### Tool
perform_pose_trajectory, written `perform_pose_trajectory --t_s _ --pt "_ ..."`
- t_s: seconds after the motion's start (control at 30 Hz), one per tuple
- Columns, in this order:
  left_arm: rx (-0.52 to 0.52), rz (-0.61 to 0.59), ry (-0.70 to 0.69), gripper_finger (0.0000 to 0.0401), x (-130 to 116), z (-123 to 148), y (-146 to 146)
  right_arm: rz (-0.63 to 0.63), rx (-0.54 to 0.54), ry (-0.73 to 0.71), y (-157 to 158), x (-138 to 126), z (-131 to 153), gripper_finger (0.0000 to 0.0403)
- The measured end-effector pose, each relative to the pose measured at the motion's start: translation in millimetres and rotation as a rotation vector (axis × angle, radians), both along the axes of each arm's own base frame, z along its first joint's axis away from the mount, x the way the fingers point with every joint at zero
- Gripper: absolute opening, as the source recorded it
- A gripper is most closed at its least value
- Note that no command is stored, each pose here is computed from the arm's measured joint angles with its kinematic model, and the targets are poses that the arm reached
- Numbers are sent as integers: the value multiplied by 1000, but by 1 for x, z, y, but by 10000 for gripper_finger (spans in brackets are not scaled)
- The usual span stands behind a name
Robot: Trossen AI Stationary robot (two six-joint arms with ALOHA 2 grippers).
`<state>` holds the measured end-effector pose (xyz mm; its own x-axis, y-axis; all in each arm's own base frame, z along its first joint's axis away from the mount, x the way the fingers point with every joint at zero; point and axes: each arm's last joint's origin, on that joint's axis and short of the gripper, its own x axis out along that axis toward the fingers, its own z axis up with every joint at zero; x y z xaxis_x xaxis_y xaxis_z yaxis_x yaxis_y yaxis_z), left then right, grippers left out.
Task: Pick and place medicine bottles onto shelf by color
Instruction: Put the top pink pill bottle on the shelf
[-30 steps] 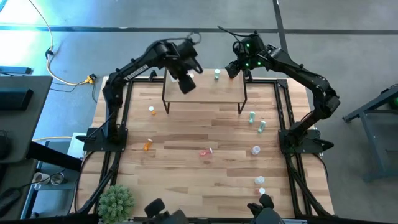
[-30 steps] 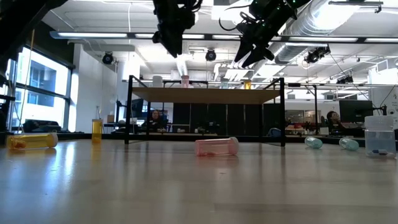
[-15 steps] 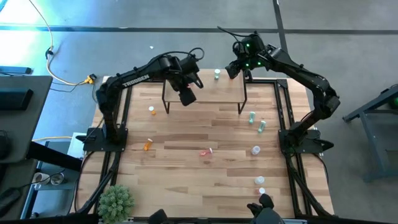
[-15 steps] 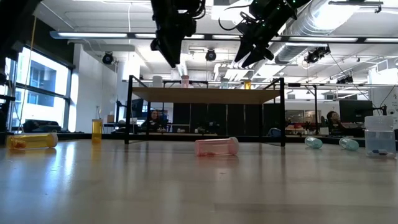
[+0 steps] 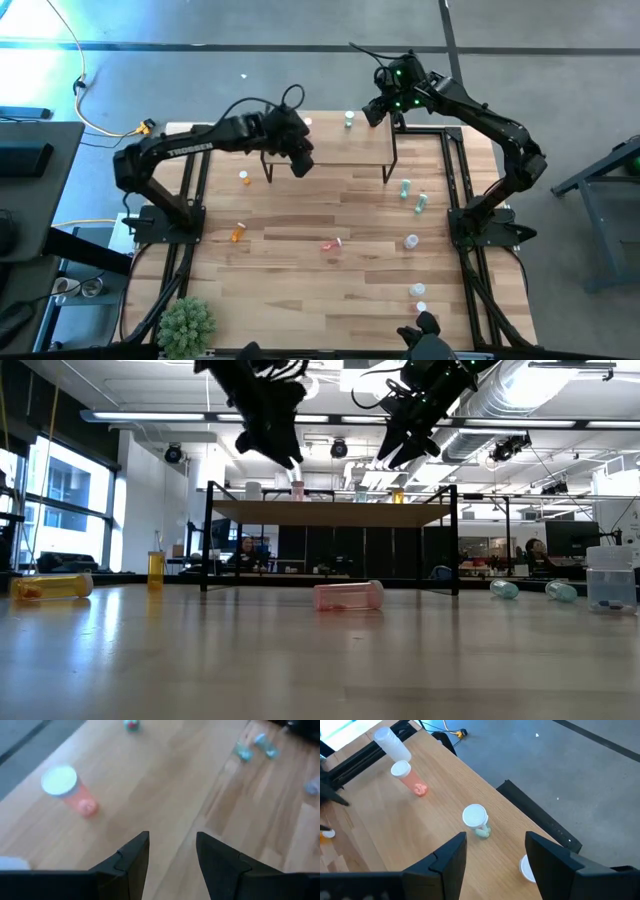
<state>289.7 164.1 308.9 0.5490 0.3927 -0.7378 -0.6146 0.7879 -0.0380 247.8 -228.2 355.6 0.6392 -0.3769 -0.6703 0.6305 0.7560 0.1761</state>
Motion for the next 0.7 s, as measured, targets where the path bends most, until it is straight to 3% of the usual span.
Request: perform_pose_trajectory --t_s 0.3,0.57,0.7 --pt "184 36 58 154 1 -36 4 1 -1 1 0 0 0 193" --pt "287 35 58 154 2 -32 10 1 -2 1 0 0 0 193" --pt "286 54 66 154 -1 -35 17 1 -2 0 0 0 0 193"
